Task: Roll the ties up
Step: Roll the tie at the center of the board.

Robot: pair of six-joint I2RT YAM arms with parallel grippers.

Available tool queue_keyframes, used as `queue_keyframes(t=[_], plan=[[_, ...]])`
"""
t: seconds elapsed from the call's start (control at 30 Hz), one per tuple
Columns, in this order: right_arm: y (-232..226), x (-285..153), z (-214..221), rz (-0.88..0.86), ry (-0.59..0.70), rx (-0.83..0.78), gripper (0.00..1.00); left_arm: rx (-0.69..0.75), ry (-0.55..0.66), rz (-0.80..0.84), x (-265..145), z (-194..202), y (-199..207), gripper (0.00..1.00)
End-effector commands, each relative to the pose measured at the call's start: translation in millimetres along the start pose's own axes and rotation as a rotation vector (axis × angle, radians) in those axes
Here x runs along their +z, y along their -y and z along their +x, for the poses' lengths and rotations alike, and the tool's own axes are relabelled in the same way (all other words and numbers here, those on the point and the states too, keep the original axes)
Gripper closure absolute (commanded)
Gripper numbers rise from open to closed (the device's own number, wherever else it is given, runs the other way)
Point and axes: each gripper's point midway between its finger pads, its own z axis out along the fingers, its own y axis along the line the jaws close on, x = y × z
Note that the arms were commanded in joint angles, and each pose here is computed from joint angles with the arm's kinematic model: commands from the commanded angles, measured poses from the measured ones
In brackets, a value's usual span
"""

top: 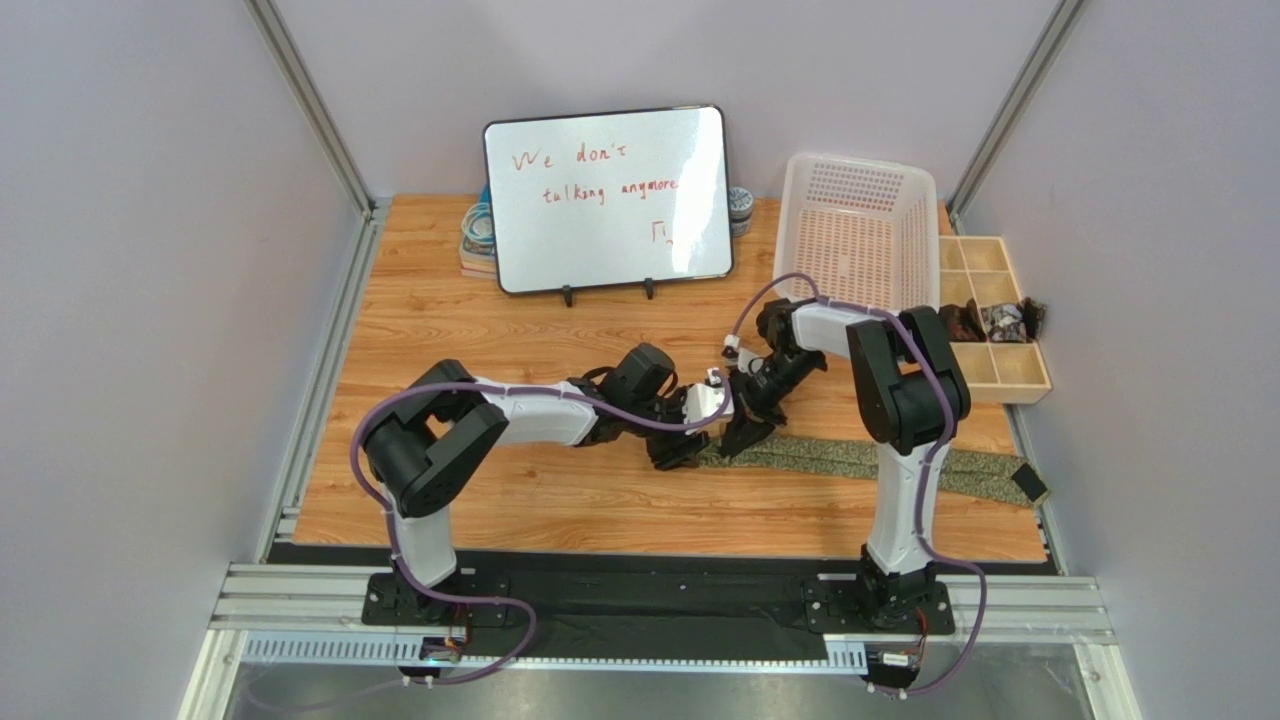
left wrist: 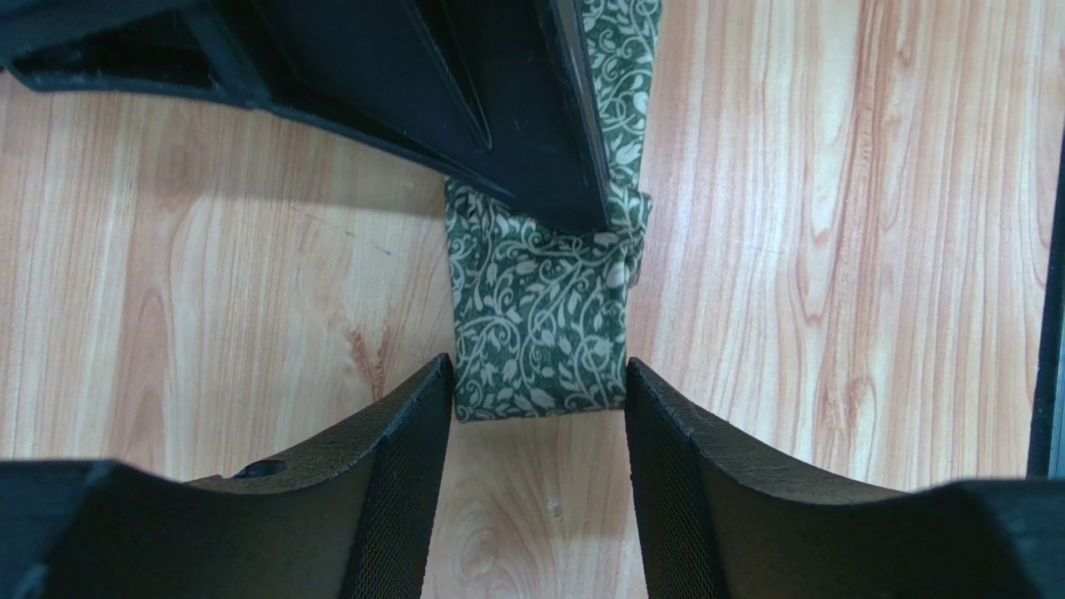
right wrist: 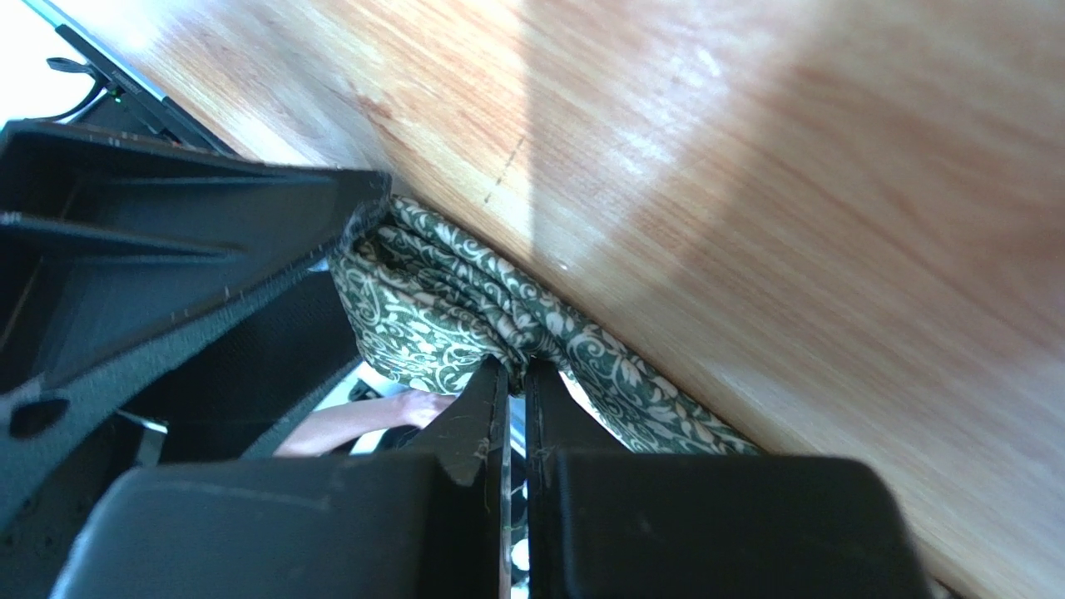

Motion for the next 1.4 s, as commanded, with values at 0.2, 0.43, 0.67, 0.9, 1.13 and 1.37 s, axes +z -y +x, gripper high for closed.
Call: queue_keyframes(t=[0.2,0.43,0.67,0.9,1.13,1.37], plan=[[67,34,-27,0.292,0.038,-0.028,1.0,0.048,0.005,0.017,9,-8,-1,0.41],[54,49,-40,0.266,0.057,-0.045,1.0,0.067,-0.008,0.014,0,-1,5,0.4],[32,54,-45,0.149,0.087,-0.036,1.0,0.043,-0.047,-0.017,3,10,-2,0.46],[1,12,-44,0.044,0.156,-0.054,0.88,0.043,-0.104,-0.027,-4,23,0,0.72],[-25,-11,-31,-0.004,0.172,-0.075,0.64,0.038,-0.141,-0.026,-5,32,1,0.78],[-41,-18,-36,-0.024,0.196,-0.093,0.64,0.038,-0.157,-0.027,-4,37,1,0.78]])
